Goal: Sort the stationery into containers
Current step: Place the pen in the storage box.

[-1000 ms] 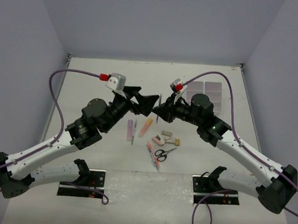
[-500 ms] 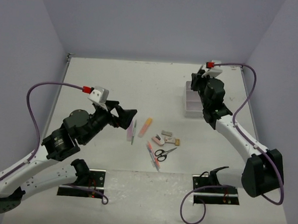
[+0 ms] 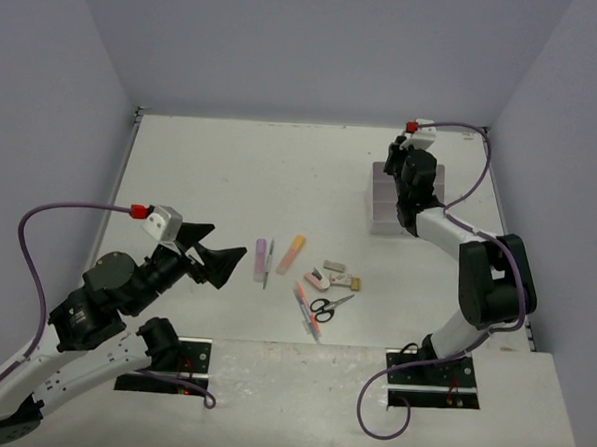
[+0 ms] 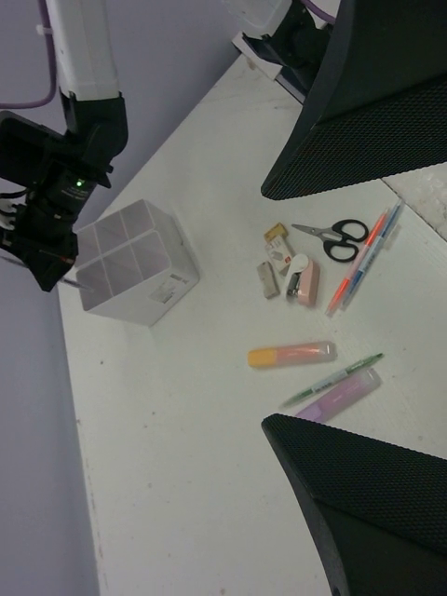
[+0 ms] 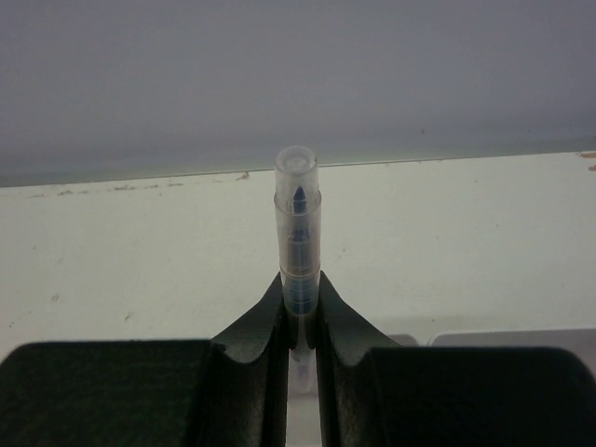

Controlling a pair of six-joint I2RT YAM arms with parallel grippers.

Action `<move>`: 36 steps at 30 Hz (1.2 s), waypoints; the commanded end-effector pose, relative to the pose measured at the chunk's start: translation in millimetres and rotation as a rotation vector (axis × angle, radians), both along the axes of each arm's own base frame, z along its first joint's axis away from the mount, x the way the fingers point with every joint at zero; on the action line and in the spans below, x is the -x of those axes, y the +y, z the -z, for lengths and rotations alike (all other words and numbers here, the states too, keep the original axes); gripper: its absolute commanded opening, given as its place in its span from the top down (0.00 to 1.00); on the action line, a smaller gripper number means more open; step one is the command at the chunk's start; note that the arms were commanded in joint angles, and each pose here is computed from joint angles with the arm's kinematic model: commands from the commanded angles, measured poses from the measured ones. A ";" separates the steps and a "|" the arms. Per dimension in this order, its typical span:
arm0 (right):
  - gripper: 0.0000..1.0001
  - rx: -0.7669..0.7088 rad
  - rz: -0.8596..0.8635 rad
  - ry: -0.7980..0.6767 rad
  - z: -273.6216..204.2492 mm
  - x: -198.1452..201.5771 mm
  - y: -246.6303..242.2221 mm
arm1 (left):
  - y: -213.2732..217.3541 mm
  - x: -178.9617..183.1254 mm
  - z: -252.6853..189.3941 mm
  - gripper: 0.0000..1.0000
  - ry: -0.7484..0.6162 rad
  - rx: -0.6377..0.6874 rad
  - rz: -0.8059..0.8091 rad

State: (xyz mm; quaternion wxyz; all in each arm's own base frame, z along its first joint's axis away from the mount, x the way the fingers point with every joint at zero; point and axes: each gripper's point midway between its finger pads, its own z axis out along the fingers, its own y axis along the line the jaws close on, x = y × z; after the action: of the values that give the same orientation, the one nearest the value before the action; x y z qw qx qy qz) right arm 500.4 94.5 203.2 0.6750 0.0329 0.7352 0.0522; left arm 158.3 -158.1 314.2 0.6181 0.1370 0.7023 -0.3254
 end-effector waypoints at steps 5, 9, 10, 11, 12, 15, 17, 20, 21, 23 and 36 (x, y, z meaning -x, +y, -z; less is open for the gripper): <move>0.99 -0.057 -0.017 -0.131 -42.4 -5.1 1.7 | -4.9 -7.4 31.8 0.00 0.013 -0.089 -0.004; 0.87 -0.035 -0.041 -0.098 -32.0 -5.3 5.0 | -4.9 -8.0 32.1 0.00 0.001 -0.080 -0.006; 0.83 -0.034 -0.040 -0.086 -30.2 -5.3 4.9 | -4.9 -8.0 30.5 0.00 -0.001 -0.076 -0.006; 0.83 -0.032 -0.040 -0.085 -29.9 -5.4 4.8 | -4.6 -8.3 29.9 0.00 -0.003 -0.078 -0.008; 0.82 -0.031 -0.040 -0.085 -29.9 -5.4 4.8 | -4.3 -8.7 29.3 0.00 -0.005 -0.081 -0.010; 0.80 -0.028 -0.044 -0.085 -30.4 -4.3 5.0 | -2.5 -8.5 25.7 0.00 -0.012 -0.083 -0.013; 0.70 -0.027 -0.046 -0.082 -29.4 -3.3 5.2 | -1.9 -7.9 24.2 0.00 -0.017 -0.082 -0.012; 0.59 -0.029 -0.046 -0.080 -28.9 -2.1 5.0 | 0.3 -9.1 25.5 0.00 -0.020 -0.087 -0.024; 0.55 -0.027 -0.047 -0.079 -28.6 -1.8 5.0 | 0.7 -9.5 25.8 0.00 -0.021 -0.089 -0.027; 0.56 -0.020 -0.058 -0.072 -27.9 -1.8 6.6 | 1.0 -10.1 27.0 0.00 -0.019 -0.091 -0.030; 0.50 -0.157 -0.131 -0.053 -123.2 71.8 15.0 | 10.4 -37.8 56.1 0.00 0.155 -0.120 -0.244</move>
State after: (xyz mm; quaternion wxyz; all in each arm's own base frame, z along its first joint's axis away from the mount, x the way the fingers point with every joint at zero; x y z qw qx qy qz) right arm 470.5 100.4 249.0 0.6750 0.0221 0.7310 0.0977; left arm 179.2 -160.7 260.4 0.5899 0.1333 0.7541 -0.2562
